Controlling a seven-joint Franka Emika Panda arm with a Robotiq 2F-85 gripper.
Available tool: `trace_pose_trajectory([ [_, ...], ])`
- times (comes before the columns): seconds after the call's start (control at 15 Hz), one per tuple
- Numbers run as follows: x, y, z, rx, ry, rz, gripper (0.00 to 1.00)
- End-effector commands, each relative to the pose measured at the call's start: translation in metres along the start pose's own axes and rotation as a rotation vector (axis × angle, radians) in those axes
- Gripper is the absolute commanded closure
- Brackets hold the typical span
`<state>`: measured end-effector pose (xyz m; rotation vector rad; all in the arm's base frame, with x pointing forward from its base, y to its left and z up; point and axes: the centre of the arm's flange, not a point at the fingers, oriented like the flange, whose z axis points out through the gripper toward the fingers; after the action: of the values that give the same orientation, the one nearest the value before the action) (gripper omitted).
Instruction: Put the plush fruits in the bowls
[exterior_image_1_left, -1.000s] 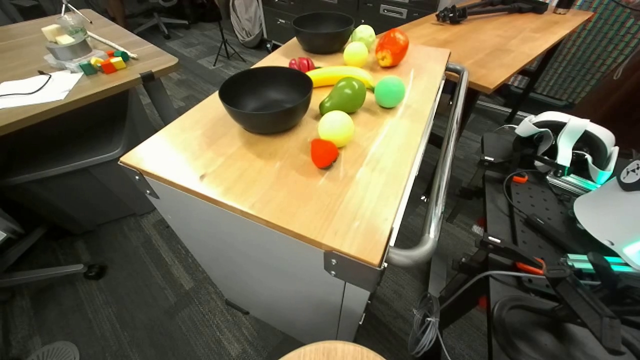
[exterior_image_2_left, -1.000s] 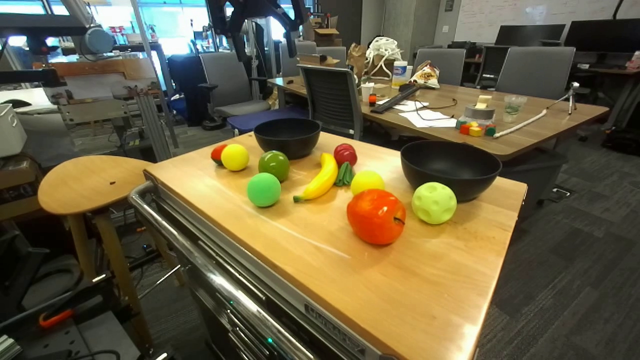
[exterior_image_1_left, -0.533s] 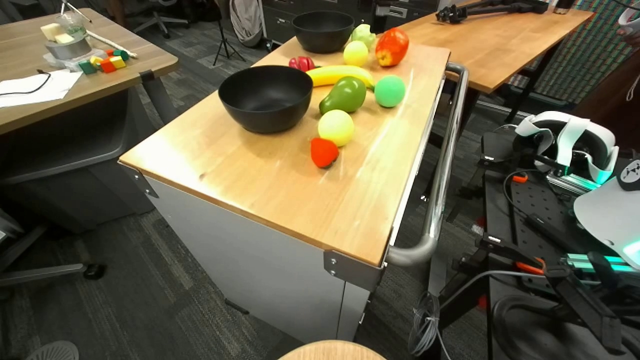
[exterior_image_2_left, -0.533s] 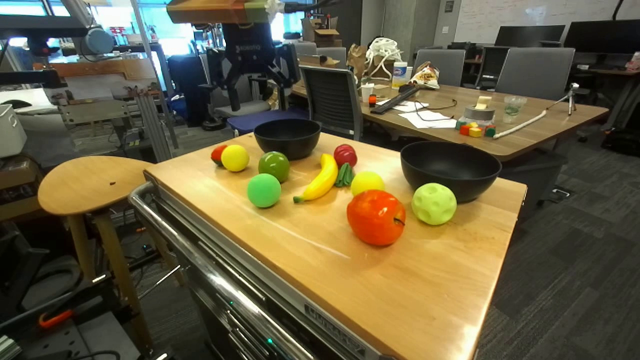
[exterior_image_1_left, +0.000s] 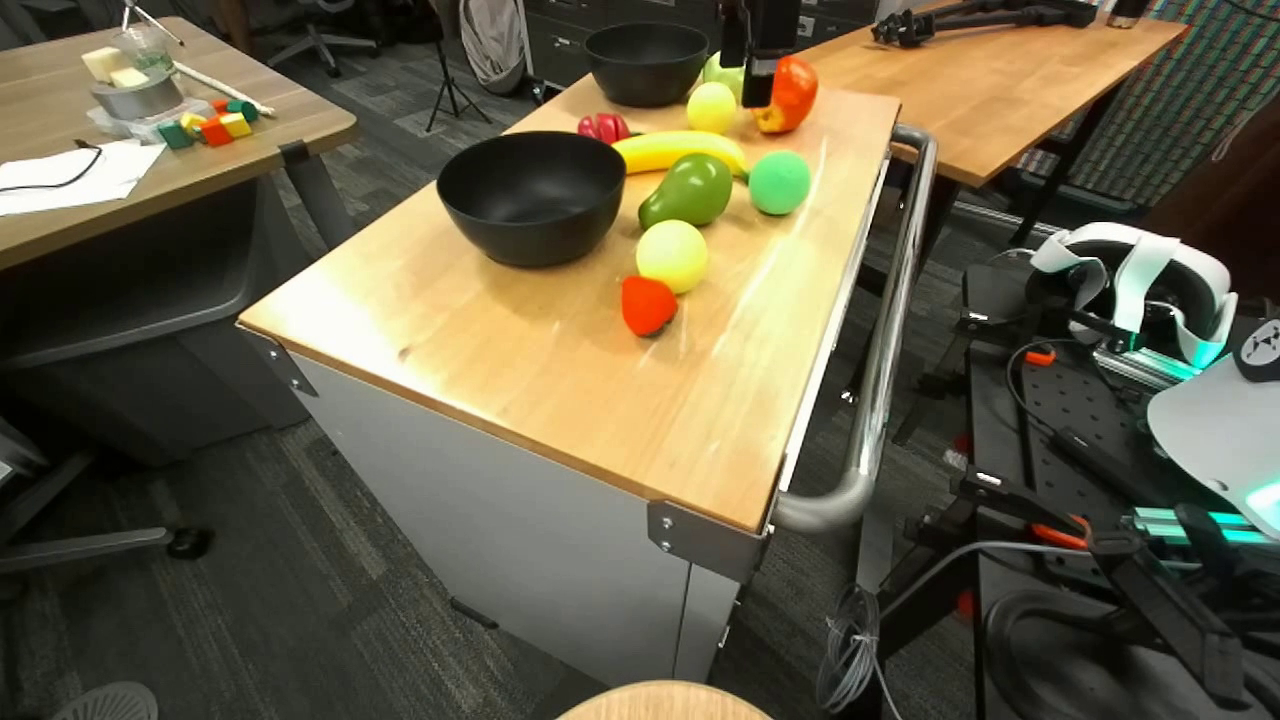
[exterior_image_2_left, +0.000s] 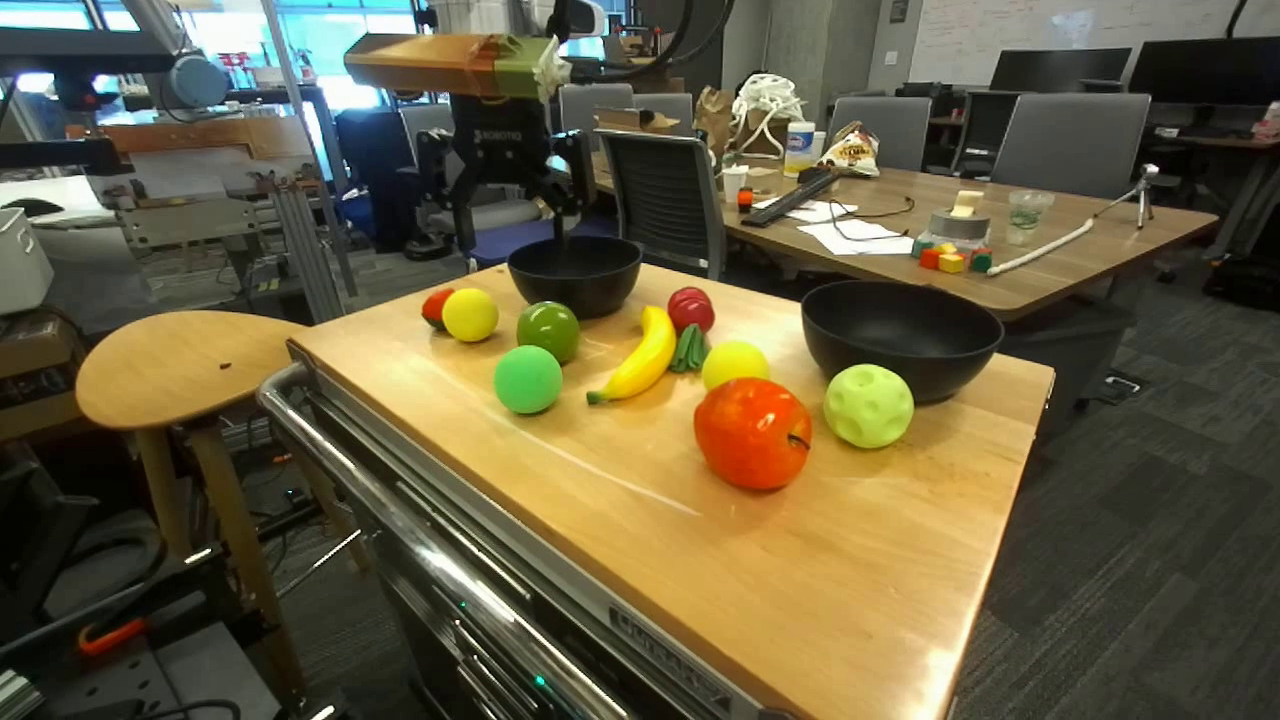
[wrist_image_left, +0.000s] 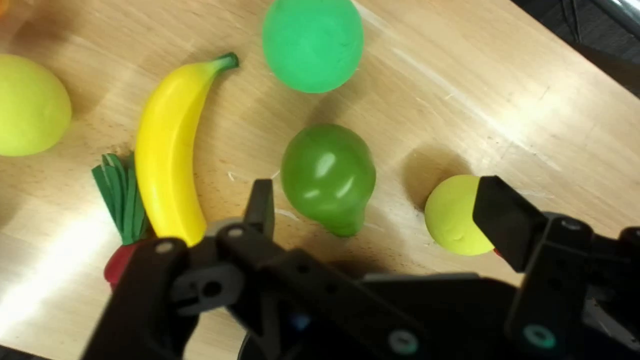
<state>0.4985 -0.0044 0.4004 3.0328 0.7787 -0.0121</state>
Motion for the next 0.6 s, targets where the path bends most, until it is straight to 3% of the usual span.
trace_pose_trajectory([
  [0.0, 0.005, 0.002, 0.019, 0.066, 0.072, 0.098, 0.00],
  [0.27, 0.010, 0.006, 0.039, 0.018, 0.137, 0.130, 0.00],
  [0.53, 0.015, 0.009, 0.054, 0.016, 0.134, 0.164, 0.00],
])
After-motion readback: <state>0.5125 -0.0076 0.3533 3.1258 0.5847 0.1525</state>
